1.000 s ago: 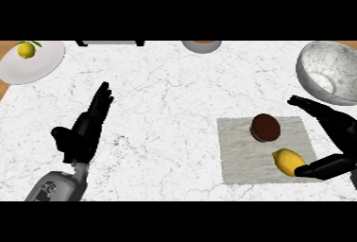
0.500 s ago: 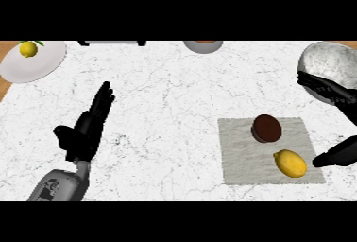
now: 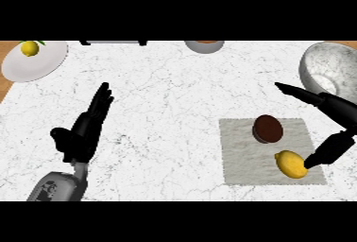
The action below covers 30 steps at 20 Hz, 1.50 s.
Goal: Pick the cupcake from the placemat and place it in the bowl
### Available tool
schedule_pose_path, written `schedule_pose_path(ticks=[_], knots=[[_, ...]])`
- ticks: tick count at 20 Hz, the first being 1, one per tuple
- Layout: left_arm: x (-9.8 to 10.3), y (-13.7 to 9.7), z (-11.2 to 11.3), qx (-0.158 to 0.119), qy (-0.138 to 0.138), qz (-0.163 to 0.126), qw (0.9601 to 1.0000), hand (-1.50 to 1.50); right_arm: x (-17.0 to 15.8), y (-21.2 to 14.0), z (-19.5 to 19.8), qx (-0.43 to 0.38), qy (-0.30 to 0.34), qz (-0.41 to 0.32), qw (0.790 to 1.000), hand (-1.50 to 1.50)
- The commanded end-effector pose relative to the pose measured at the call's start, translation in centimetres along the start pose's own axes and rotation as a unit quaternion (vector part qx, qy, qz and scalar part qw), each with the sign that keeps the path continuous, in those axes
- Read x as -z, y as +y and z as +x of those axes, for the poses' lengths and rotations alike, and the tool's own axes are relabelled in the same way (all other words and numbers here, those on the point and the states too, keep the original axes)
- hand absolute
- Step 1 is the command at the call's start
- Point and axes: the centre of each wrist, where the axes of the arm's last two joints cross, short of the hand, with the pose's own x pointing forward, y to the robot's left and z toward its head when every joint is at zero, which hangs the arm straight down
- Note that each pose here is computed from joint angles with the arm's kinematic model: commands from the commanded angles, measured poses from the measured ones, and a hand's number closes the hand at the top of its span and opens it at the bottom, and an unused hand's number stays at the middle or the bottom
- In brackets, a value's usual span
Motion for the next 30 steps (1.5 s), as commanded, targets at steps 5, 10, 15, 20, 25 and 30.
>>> schedule_pose_path(ticks=[5,10,15,20,25,30], knots=[[-0.4,-0.7,0.8,0.000,-0.006,0.002,1.0000,0.00,1.6,1.2,-3.0,0.006,0.015,0.040,0.999,-1.50],[0.5,-0.5,0.8,0.001,-0.001,0.005,1.0000,0.00,1.9,1.0,-2.2,0.034,-0.009,0.046,0.998,-1.50],[-0.9,-0.1,1.0,-0.007,0.006,0.002,1.0000,0.00,-0.2,-0.6,-4.0,0.071,-0.025,0.043,0.996,-1.50],[0.5,0.5,0.1,-0.012,0.009,0.002,0.9999,0.00,-1.0,2.0,-6.1,0.096,-0.016,0.048,0.994,-1.50],[-0.4,-0.9,-2.0,-0.006,-0.001,0.007,1.0000,0.00,1.1,1.2,-5.7,0.114,-0.010,0.043,0.993,-1.50],[-1.3,-0.9,-0.1,-0.007,-0.003,-0.005,1.0000,0.00,2.7,3.2,-7.5,0.130,0.005,0.056,0.990,-1.50]])
